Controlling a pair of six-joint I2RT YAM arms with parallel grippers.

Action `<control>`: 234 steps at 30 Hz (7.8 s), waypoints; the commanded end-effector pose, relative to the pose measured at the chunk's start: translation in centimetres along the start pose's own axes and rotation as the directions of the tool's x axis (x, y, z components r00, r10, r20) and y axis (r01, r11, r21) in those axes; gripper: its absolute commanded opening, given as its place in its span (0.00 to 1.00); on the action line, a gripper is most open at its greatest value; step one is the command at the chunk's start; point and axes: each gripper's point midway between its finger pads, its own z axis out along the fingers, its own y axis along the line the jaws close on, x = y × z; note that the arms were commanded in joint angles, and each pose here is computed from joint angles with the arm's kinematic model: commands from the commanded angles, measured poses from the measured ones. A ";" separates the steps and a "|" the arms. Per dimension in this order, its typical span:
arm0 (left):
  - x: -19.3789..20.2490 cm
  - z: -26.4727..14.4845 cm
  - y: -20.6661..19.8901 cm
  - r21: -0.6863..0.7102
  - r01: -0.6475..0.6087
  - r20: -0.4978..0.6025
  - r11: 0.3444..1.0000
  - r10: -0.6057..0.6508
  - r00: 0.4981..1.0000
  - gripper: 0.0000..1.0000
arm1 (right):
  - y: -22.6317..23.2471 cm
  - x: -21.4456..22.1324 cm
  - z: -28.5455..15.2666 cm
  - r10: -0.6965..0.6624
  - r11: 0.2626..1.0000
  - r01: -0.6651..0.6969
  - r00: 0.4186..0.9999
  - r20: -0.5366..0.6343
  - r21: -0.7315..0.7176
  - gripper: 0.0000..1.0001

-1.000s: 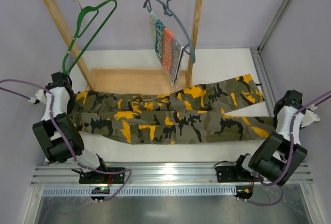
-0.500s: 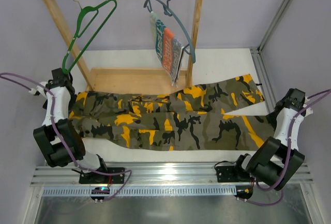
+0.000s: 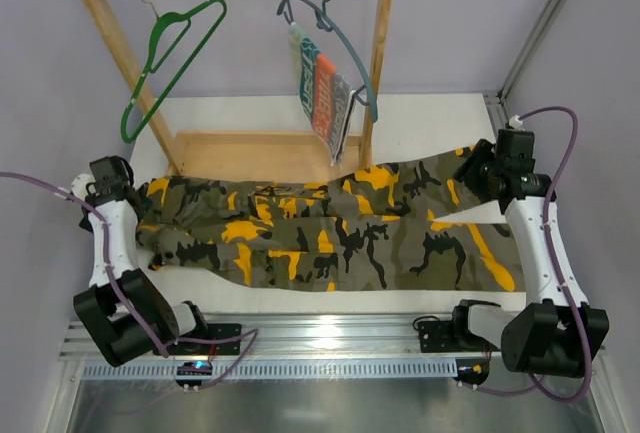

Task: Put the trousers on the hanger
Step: Fold the trousers

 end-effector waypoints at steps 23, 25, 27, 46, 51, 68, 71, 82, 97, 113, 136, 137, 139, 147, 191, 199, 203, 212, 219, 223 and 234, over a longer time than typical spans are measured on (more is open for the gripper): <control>7.9 0.0 -14.7 0.359 -0.269 -0.083 0.894 0.318 0.945 0.12 | 4.5 -0.3 -3.2 -0.122 0.969 0.133 0.991 0.062 -0.207 0.53; 9.4 0.4 -14.8 0.371 -0.293 -0.101 0.881 0.352 0.930 0.22 | 4.4 -0.4 -3.3 -0.122 0.971 0.132 0.990 0.065 -0.200 0.53; 9.7 0.5 -15.3 0.396 -0.291 -0.096 0.871 0.354 0.930 0.32 | 4.4 -0.4 -3.2 -0.121 0.972 0.132 0.990 0.066 -0.196 0.53; 4.9 -6.7 -13.9 0.461 -0.397 0.058 0.794 0.419 0.906 0.63 | 6.9 -1.5 -5.2 -0.126 0.950 0.150 0.987 0.103 -0.275 0.53; 2.5 -4.1 -9.0 0.390 -0.197 -0.056 0.900 0.236 0.970 0.62 | 8.0 -1.2 -6.3 -0.125 0.936 0.153 0.987 0.105 -0.316 0.53; 3.6 2.8 0.6 0.139 0.153 -0.225 0.978 -0.120 0.967 0.67 | 9.0 -0.7 -6.5 -0.137 0.929 0.161 0.986 0.095 -0.332 0.53; 3.4 2.7 -0.2 0.191 0.189 -0.201 0.963 -0.150 0.968 0.61 | 8.8 -0.9 -6.6 -0.146 0.932 0.171 0.984 0.102 -0.320 0.53; 4.2 -1.8 -10.6 0.407 -0.124 -0.094 0.905 0.176 0.980 0.02 | 8.5 -0.2 -4.9 -0.152 0.938 0.166 0.986 0.067 -0.304 0.53; 15.9 -5.7 -16.6 0.582 -0.449 0.011 0.678 0.545 0.838 0.39 | 9.1 0.8 -4.1 -0.151 0.935 0.159 0.987 0.051 -0.317 0.53; 10.7 -10.0 -14.1 0.513 -0.524 0.098 0.680 0.560 0.823 0.63 | 9.0 1.5 -3.2 -0.174 0.929 0.179 0.984 0.044 -0.323 0.53; 1.5 -2.6 1.4 0.197 0.054 -0.098 0.979 -0.036 0.995 0.63 | 9.5 1.8 -4.4 -0.160 0.917 0.166 0.986 0.047 -0.363 0.53; 2.2 -1.6 2.3 0.151 0.082 -0.132 0.985 -0.062 0.989 0.63 | 9.5 1.8 -4.5 -0.160 0.916 0.166 0.986 0.046 -0.365 0.53; 2.7 -0.6 4.5 0.038 0.140 -0.164 0.989 -0.132 0.978 0.60 | 9.4 1.8 -4.5 -0.162 0.917 0.169 0.986 0.048 -0.362 0.53; 3.2 0.8 5.2 0.010 0.261 -0.142 0.965 -0.257 0.956 0.63 | 9.4 1.9 -3.8 -0.177 0.918 0.177 0.984 0.032 -0.354 0.53; 6.4 9.2 5.1 -0.151 0.242 -0.263 0.958 -0.275 0.925 0.13 | 7.7 2.6 -2.3 -0.225 0.934 0.220 0.974 0.016 -0.281 0.53; 4.6 5.7 8.4 -0.297 0.237 -0.181 0.925 -0.298 0.937 0.00 | 4.6 2.4 -1.0 -0.100 0.992 0.099 0.995 -0.014 -0.078 0.53; 5.1 3.7 9.5 -0.314 0.264 -0.148 0.912 -0.322 0.935 0.00 | 1.8 3.5 -0.4 0.019 0.995 -0.013 0.997 -0.069 0.095 0.52; 2.6 -0.7 10.8 -0.266 0.374 0.015 0.889 -0.384 0.923 0.00 | -5.3 4.5 -0.4 0.247 0.907 -0.228 0.969 -0.010 0.355 0.52; 1.0 -2.2 11.7 -0.322 0.363 0.039 0.874 -0.371 0.928 0.00 | -9.8 4.1 -1.7 0.335 0.802 -0.316 0.941 0.055 0.508 0.52; 1.0 -2.6 13.7 -0.413 0.373 0.058 0.831 -0.385 0.921 0.01 | -9.9 4.1 -0.5 0.326 0.824 -0.298 0.945 0.028 0.481 0.49; -0.8 -3.0 11.8 -0.326 0.490 0.074 0.808 -0.495 0.866 0.01 | -15.0 5.7 1.1 0.501 0.647 -0.406 0.865 0.042 0.646 0.46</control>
